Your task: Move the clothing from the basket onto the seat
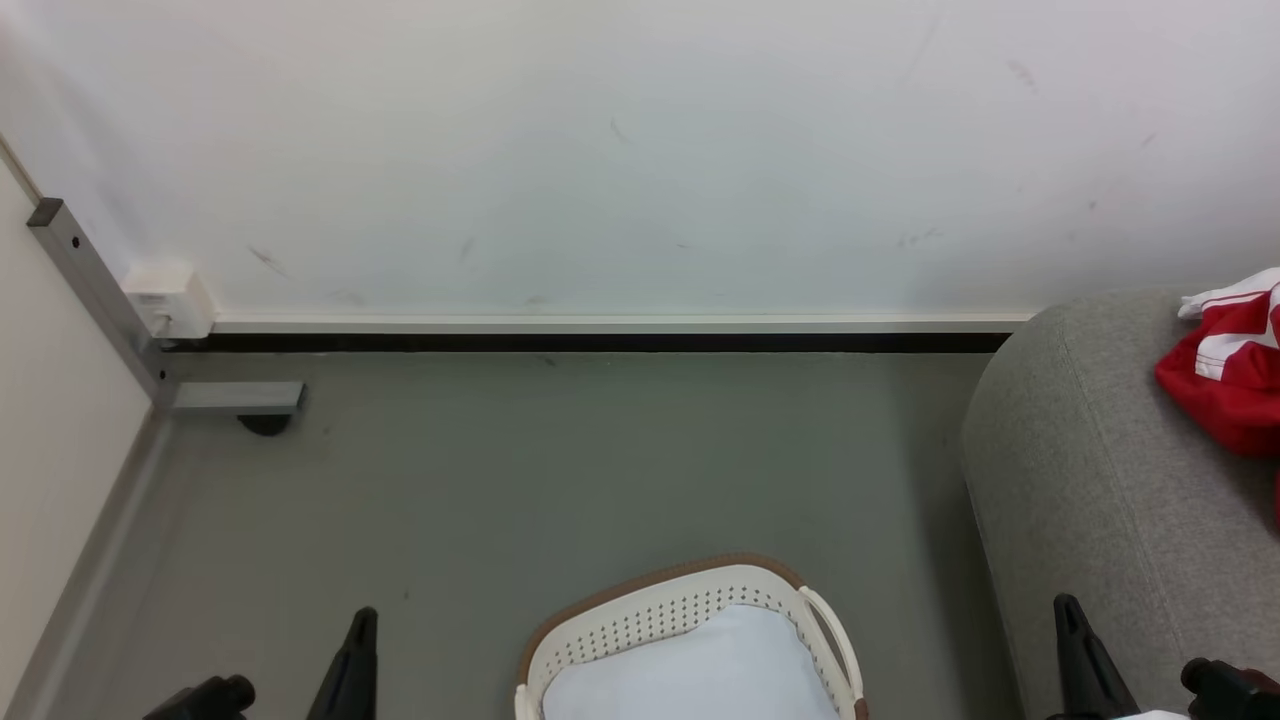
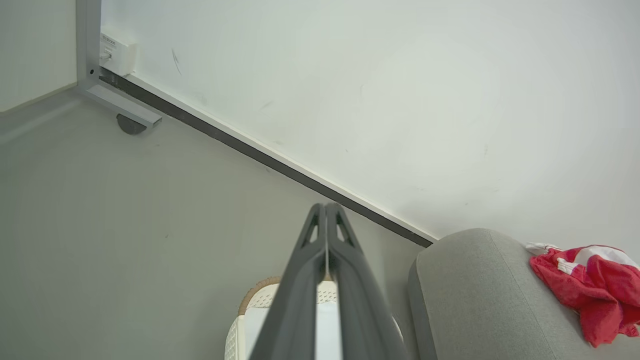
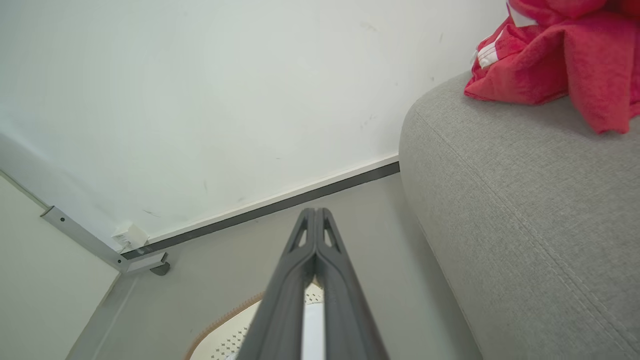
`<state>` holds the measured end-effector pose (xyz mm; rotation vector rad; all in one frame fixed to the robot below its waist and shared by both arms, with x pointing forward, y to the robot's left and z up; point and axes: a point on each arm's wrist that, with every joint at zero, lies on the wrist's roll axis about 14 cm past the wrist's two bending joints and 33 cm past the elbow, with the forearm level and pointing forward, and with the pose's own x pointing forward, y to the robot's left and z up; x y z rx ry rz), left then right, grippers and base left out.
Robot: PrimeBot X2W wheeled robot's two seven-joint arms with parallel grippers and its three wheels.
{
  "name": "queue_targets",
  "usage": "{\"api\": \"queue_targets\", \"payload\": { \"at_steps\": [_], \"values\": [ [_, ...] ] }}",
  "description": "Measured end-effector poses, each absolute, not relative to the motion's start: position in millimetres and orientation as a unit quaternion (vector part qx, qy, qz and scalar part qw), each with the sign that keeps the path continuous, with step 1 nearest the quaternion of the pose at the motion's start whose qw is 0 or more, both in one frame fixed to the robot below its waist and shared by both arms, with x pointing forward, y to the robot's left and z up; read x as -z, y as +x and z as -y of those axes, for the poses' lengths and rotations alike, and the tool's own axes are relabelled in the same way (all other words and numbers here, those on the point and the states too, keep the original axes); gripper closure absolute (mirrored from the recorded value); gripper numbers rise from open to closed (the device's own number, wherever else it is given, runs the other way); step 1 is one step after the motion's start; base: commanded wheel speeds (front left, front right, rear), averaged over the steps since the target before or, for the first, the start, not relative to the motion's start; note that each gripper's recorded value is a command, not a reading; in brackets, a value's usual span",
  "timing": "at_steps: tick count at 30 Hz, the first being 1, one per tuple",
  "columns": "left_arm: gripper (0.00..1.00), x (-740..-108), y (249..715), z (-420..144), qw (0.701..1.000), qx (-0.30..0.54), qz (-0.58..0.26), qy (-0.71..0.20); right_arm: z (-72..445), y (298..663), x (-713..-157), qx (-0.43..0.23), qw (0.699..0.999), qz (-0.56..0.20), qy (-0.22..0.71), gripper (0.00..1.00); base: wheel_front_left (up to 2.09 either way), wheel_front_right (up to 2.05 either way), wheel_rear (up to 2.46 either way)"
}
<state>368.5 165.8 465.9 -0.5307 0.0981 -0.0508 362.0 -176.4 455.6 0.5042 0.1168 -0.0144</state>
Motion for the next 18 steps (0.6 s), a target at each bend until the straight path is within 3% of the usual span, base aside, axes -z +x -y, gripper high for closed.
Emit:
{"api": "queue_targets", "payload": {
  "at_steps": [18],
  "values": [
    [1.00,-472,374,-177,0.923,-0.002,-0.048,-0.381,186,368,-463,0.030,0.925,-0.051,0.375,1.00,0.00,0.00,0.00]
  ]
}}
